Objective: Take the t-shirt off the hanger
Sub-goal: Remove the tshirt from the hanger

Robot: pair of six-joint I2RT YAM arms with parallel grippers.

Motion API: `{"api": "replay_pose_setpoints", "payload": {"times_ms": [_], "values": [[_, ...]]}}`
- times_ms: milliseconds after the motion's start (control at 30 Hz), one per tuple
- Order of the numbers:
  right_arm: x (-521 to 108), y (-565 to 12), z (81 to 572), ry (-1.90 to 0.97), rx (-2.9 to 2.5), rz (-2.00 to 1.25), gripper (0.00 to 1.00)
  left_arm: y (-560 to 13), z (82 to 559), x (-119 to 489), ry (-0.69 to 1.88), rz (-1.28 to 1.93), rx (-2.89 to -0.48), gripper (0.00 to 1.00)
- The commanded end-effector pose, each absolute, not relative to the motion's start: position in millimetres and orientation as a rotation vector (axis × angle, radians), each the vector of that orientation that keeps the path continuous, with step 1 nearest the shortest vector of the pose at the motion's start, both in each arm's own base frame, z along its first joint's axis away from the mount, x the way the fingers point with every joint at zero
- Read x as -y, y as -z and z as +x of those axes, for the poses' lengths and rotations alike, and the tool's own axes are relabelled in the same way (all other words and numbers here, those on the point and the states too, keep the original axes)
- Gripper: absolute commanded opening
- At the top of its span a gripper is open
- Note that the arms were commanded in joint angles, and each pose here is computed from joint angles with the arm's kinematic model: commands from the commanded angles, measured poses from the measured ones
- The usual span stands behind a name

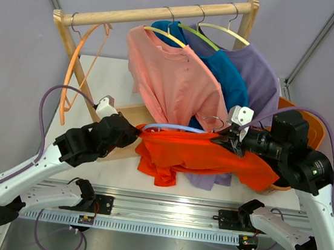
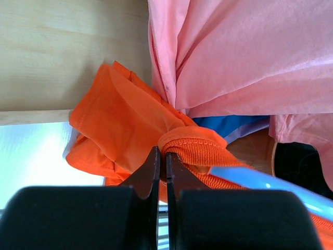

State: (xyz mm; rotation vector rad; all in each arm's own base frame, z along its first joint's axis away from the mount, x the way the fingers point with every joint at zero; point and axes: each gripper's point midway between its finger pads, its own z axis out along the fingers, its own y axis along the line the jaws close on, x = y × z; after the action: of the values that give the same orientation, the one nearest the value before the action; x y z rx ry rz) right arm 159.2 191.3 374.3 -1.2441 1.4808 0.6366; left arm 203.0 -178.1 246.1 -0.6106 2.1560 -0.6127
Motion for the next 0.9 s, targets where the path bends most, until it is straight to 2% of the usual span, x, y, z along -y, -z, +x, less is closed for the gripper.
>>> {"api": "replay_pose_setpoints", "payload": {"times_ms": [0,233,567,767,867], "values": [[-176.3,-443.7,131.6,-0.541,-1.201,-1.238,0.0,-193.0,182.6,57.6,-0.108,-0.521,-2.212,0.0],[-178.7,-455.9,133.5,-0.568,-1.192,-1.18,0.0,-163.5,177.9,59.2,-0.138,-0.511,-2.282,0.0],[-175.5,-474.2,170.9,-0.492,-1.236,-1.008,0.0,-146.0,181.0,71.8,-0.113,-0.465,-2.333,0.0],[-182.9,-474.4,171.8,-0.528,-1.221,-1.019,0.0,-157.7,186.2,74.8,-0.084,-0.459,-2.305,0.0],[-188.6,-458.5,183.2,-0.535,-1.269,-1.027,0.0,-175.3,195.0,90.1,0.057,-0.441,-2.255,0.02]]}}
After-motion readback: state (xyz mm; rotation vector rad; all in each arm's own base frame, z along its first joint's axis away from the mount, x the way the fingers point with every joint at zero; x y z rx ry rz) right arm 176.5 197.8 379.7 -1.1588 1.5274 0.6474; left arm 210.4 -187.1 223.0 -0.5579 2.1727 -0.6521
